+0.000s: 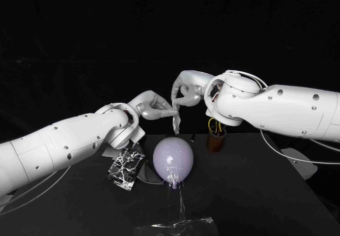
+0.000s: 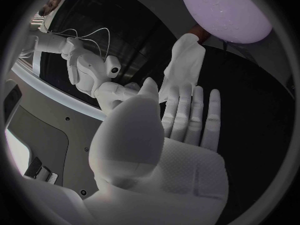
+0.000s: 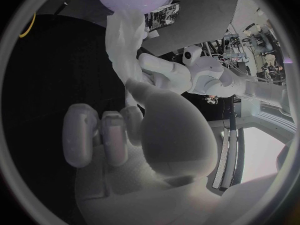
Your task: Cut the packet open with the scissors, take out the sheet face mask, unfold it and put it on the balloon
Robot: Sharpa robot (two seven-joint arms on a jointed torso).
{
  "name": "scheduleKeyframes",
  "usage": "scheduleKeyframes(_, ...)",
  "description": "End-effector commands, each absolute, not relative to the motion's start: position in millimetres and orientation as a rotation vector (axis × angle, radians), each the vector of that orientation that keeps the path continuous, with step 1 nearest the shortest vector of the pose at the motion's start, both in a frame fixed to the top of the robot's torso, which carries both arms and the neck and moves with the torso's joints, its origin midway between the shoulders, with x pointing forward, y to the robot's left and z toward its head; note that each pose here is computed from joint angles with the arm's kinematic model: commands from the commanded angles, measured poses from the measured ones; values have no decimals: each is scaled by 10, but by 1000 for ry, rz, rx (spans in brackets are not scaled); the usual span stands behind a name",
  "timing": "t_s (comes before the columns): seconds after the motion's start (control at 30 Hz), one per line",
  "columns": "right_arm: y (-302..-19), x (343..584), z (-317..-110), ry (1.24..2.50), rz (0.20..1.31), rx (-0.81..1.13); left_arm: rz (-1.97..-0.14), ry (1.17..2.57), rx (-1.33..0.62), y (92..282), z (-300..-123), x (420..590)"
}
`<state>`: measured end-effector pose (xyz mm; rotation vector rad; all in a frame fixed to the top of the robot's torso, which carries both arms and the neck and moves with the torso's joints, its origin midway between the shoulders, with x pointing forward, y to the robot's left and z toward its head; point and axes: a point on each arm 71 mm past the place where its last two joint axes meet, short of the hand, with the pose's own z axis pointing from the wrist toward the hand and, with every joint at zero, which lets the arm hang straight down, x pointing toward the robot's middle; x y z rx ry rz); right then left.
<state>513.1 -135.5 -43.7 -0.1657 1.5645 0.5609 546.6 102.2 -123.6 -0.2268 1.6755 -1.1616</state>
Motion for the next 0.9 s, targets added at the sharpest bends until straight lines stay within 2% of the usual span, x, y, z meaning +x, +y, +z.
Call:
scheduleKeyframes(0.03,-1333,5123,-425,1557,564,-173,-1151,1698,-222,1005,-1244,5463)
scheduleKeyframes(0.9,-1428,5212,-455,1596,528,-168,-1196,1694,-271,1066,-1234,5458)
